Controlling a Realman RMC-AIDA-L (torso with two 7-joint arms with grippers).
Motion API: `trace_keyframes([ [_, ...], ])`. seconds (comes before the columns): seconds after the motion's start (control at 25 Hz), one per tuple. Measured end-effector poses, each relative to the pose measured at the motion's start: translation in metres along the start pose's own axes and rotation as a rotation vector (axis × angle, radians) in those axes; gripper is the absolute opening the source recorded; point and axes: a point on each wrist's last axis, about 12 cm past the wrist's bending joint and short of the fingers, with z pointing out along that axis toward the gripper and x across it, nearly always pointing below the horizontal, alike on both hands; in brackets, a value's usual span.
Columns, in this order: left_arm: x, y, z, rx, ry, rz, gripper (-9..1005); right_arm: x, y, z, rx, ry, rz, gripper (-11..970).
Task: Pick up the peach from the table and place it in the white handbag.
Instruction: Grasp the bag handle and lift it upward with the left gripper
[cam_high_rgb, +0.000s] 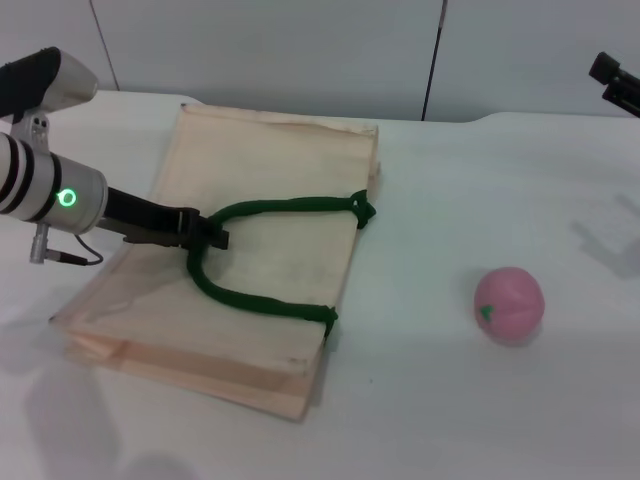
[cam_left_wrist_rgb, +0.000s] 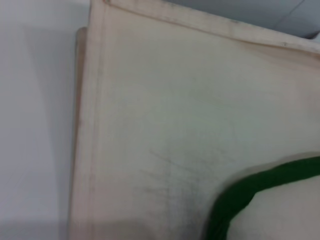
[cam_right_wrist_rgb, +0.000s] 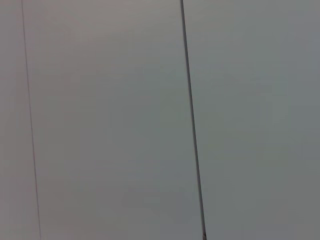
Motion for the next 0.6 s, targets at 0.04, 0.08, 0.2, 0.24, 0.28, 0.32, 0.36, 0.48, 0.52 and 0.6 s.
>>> trace_keyframes([
  [0.04,-0.0002,0.0003,0.0000,-0.003,-0.001,0.000,526,0.0000,0.0000,0.0000,0.000,0.000,0.000,880],
  [0.08,-0.0004,0.0006,-0.0001,-0.005,-0.003,0.000,526,0.0001,0.0000,0.0000,0.000,0.000,0.000,880],
  [0.2,-0.0010,0.0007,-0.0002,-0.008,-0.004,0.001,526,0.0001,0.0001,0.0000,0.000,0.000,-0.001,879],
  [0.24,-0.0011,0.0008,-0.0003,-0.009,-0.005,0.001,511,0.0001,0.0001,0.0000,0.000,0.000,-0.001,879],
  [0.28,-0.0013,0.0010,-0.0003,-0.010,-0.006,0.001,495,0.0001,0.0001,-0.0001,0.000,0.000,-0.001,879],
  [0.32,-0.0016,0.0011,-0.0004,-0.012,-0.007,0.001,480,0.0001,0.0001,0.0000,0.000,0.000,-0.001,879],
  [0.36,-0.0019,0.0013,-0.0005,-0.014,-0.008,0.002,465,0.0001,0.0001,0.0000,0.000,0.000,-0.001,879],
  [0.48,-0.0030,0.0010,-0.0005,-0.017,-0.011,0.004,329,0.0000,0.0001,0.0002,0.000,0.000,-0.001,879],
  [0.52,-0.0035,0.0007,-0.0004,-0.016,-0.011,0.006,224,0.0000,0.0001,0.0002,-0.001,0.000,-0.001,879],
  [0.6,-0.0042,0.0002,-0.0004,-0.017,-0.012,0.008,202,-0.0001,0.0002,0.0002,-0.001,-0.001,-0.001,879],
])
